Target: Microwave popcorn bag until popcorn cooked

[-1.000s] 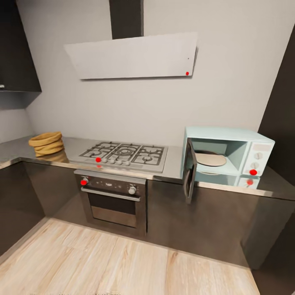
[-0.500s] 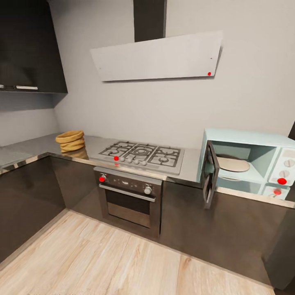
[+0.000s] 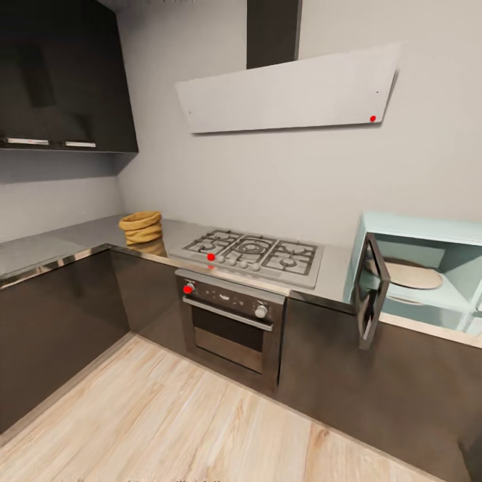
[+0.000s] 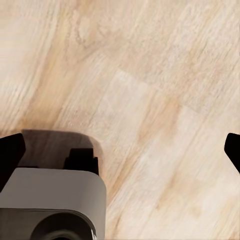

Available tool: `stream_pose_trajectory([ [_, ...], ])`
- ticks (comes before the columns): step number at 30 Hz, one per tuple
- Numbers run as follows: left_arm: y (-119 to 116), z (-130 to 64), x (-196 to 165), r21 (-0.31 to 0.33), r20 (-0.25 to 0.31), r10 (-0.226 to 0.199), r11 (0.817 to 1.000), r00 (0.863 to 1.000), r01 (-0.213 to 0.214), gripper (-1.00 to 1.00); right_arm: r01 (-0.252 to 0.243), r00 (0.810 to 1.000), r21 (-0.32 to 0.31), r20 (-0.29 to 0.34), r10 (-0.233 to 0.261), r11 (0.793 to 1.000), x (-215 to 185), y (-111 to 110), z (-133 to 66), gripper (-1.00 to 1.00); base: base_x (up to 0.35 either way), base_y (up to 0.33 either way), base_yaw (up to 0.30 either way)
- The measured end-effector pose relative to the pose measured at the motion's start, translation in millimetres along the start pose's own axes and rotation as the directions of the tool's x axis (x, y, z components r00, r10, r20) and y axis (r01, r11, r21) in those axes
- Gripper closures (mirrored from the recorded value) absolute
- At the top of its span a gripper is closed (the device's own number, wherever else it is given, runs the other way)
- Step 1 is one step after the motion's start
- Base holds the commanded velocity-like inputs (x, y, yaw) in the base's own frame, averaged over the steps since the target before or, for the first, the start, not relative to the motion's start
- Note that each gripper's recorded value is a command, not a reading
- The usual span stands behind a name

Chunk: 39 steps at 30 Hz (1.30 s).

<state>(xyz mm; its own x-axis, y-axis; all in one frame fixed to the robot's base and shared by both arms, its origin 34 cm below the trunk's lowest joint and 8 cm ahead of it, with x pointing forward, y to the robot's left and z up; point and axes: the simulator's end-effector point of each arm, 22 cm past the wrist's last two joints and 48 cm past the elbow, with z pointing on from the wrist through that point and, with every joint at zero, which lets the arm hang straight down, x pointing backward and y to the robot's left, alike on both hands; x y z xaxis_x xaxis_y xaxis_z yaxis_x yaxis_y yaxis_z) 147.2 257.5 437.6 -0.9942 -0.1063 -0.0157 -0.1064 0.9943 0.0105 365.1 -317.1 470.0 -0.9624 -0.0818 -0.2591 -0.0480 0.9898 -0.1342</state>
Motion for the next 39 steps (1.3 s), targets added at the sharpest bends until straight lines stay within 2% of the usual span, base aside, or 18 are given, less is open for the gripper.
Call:
stream_pose_trajectory([
  [11, 0, 0.0, 5, -0.001, -0.012, 0.000, 1.000, 1.000, 0.000, -1.00, 0.007, 1.000, 0.003, -0.011, -0.007, 1.000, 5, -3, 1.5, -1.00, 0.000, 0.000, 0.202],
  [39, 2, -0.4, 20, -0.005, -0.053, 0.001, 1.000, 0.999, -0.001, -1.00, 0.035, 0.998, -0.003, -0.050, -0.035, 0.999, 21, 1, 5.9, -1.00, 0.000, 0.000, 0.141],
])
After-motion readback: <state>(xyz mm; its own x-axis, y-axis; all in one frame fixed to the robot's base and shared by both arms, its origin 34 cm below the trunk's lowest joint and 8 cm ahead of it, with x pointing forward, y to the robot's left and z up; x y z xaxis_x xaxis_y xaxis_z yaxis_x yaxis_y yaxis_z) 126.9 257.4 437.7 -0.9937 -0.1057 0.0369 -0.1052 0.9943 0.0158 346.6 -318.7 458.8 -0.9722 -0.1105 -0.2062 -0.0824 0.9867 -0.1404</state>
